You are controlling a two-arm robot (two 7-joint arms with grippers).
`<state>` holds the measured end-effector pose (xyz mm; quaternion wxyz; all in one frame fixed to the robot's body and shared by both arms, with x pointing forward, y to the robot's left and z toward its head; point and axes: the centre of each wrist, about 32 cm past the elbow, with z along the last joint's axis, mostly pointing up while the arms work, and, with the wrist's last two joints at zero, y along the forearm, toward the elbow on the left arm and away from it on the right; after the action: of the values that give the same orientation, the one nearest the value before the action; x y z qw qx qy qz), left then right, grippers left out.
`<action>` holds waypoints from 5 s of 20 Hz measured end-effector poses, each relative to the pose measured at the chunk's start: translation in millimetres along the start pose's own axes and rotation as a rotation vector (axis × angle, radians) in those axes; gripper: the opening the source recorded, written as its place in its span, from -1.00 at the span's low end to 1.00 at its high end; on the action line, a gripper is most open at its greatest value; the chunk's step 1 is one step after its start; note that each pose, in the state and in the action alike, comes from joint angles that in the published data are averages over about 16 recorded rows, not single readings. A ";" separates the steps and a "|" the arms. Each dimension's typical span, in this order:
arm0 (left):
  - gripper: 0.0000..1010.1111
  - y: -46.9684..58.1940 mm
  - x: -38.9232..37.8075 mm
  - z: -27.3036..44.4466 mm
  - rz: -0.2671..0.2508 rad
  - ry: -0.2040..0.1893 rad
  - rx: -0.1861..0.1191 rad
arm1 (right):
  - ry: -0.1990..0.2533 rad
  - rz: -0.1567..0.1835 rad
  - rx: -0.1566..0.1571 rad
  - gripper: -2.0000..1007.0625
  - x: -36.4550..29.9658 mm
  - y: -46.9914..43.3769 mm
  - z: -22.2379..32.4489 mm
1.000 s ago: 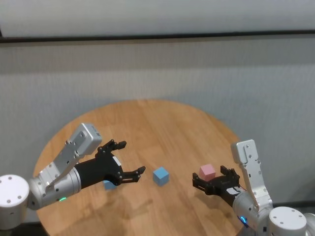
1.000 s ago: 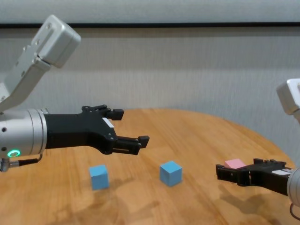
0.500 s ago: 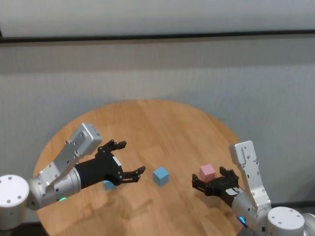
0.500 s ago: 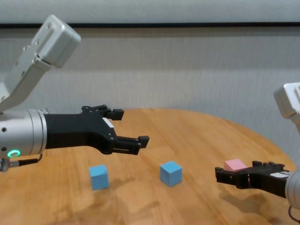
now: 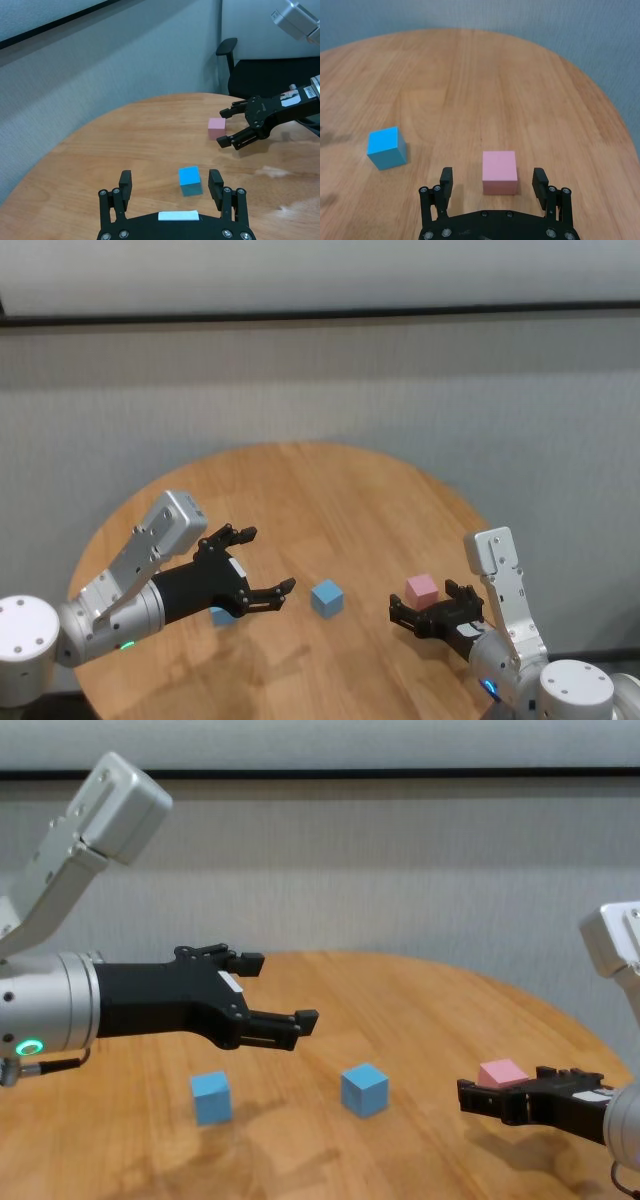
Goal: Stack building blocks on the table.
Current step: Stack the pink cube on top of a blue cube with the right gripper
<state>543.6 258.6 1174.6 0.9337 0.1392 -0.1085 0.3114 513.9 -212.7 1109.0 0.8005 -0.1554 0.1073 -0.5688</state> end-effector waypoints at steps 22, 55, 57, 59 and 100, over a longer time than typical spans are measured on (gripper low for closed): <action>0.99 0.0 0.0 0.0 0.000 0.000 0.000 | -0.004 -0.001 0.000 1.00 0.7 8.9 -2.1; 0.99 0.0 0.0 0.0 0.000 0.000 0.000 | -0.004 -0.001 0.004 0.07 1.9 11.4 -3.9; 0.99 0.0 0.0 0.0 0.000 0.000 0.000 | -0.004 0.000 0.006 -0.03 2.0 11.2 -3.7; 0.99 0.0 0.0 0.0 0.000 0.000 0.000 | -0.004 0.003 0.011 -0.11 2.1 10.9 -2.9; 0.99 0.0 0.0 0.0 0.000 0.000 0.000 | -0.067 0.385 0.166 -0.26 -12.6 43.1 29.6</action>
<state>543.6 258.5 1174.6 0.9337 0.1392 -0.1084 0.3114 557.9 -184.0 1120.5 0.9076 -0.0844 0.0613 -0.4066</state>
